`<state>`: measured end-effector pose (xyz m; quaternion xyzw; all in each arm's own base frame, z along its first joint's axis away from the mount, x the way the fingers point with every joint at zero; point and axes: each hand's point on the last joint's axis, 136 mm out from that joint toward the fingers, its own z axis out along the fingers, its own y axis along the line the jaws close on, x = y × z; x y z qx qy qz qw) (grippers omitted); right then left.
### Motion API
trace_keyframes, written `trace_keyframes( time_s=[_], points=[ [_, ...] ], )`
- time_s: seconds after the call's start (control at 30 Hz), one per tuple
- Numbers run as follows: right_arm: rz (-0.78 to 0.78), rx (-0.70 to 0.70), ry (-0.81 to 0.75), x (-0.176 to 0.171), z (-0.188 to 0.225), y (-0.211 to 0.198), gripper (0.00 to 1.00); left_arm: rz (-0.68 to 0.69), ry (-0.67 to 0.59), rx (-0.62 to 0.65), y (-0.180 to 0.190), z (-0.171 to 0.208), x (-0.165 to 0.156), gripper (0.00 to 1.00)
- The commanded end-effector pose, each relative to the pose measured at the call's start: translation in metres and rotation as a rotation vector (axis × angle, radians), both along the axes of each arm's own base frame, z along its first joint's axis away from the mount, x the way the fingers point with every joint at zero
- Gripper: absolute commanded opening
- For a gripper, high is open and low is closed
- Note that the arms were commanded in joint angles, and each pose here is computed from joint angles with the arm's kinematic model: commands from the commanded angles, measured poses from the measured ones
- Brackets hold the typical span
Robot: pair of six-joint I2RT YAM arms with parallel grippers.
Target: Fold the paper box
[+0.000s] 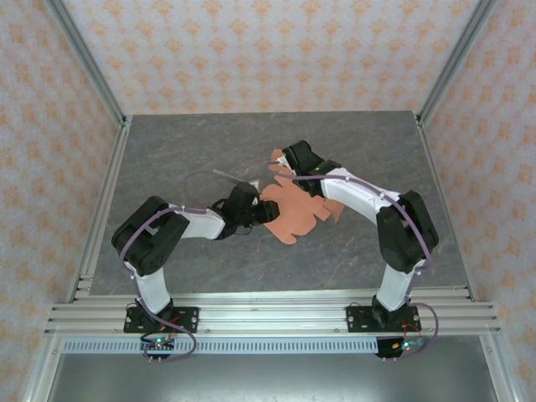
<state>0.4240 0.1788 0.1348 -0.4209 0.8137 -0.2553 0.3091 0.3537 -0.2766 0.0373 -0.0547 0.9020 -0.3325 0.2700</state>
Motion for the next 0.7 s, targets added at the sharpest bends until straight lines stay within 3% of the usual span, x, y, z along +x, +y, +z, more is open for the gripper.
trace_keyframes(
  time_s=[0.0,0.27,0.43,0.67],
  points=[
    [0.089,-0.061,-0.122,0.008,0.026,0.001,0.00,-0.005,0.004,0.036,0.009,-0.005,-0.006,0.41],
    [0.309,-0.082,-0.178,0.004,0.021,0.014,0.00,-0.023,-0.046,0.063,0.015,0.012,-0.005,0.41],
    [0.397,0.020,-0.142,-0.005,0.027,0.016,0.00,-0.019,-0.077,0.059,0.036,0.029,0.004,0.41],
    [0.378,0.213,-0.001,-0.017,0.043,0.016,0.00,-0.190,-0.153,0.091,0.022,0.057,0.008,0.41]
  ],
)
